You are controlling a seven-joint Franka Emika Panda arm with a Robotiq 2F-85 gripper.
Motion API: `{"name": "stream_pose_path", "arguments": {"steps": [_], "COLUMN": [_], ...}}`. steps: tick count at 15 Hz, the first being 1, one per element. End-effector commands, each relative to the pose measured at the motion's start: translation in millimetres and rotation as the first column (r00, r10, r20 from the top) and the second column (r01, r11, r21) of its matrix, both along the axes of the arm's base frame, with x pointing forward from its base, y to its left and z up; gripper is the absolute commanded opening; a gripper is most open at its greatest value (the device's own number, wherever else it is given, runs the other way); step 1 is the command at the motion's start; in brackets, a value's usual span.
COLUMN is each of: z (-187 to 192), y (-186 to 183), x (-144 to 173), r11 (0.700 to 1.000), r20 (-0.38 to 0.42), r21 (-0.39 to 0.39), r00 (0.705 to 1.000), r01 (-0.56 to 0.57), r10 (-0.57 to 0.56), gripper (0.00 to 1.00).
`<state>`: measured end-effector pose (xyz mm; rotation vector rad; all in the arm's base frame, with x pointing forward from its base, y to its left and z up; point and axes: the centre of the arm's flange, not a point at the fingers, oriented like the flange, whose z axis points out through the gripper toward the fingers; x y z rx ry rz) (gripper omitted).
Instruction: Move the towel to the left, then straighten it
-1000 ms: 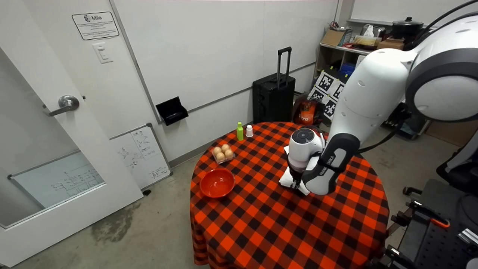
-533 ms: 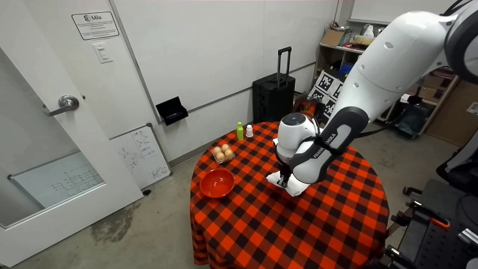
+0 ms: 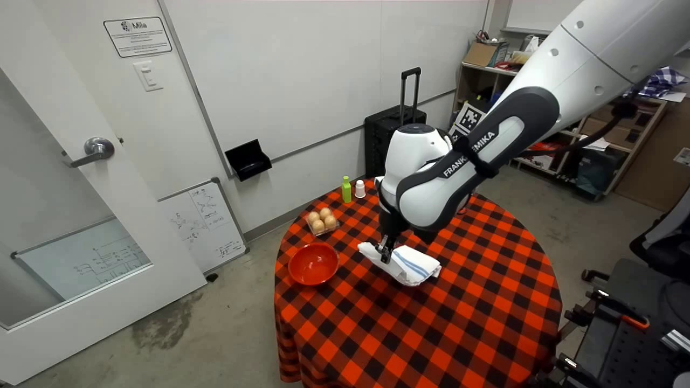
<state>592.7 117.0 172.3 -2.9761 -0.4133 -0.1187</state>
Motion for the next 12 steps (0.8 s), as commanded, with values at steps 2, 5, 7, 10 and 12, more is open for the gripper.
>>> {"name": "stream_pose_path", "arguments": {"steps": [2,5,7,10,12], "z": [33,40,49,63,77], "y": [2,-1,-8,-6,5], "x": [5,10,20,23,20], "r11": [0.997,0.995,0.993,0.992,0.992], "r20": [-0.021,-0.038,-0.046,-0.043,-0.037], "r21": [0.072,0.096,0.114,0.120,0.123], "r00": [1.000,0.999,0.998,0.998,0.999], "r01": [0.000,0.014,0.041,0.043,0.026], "r10": [0.001,-0.010,-0.036,-0.038,-0.021], "gripper": [0.01,0.01,0.01,0.01,0.01]}}
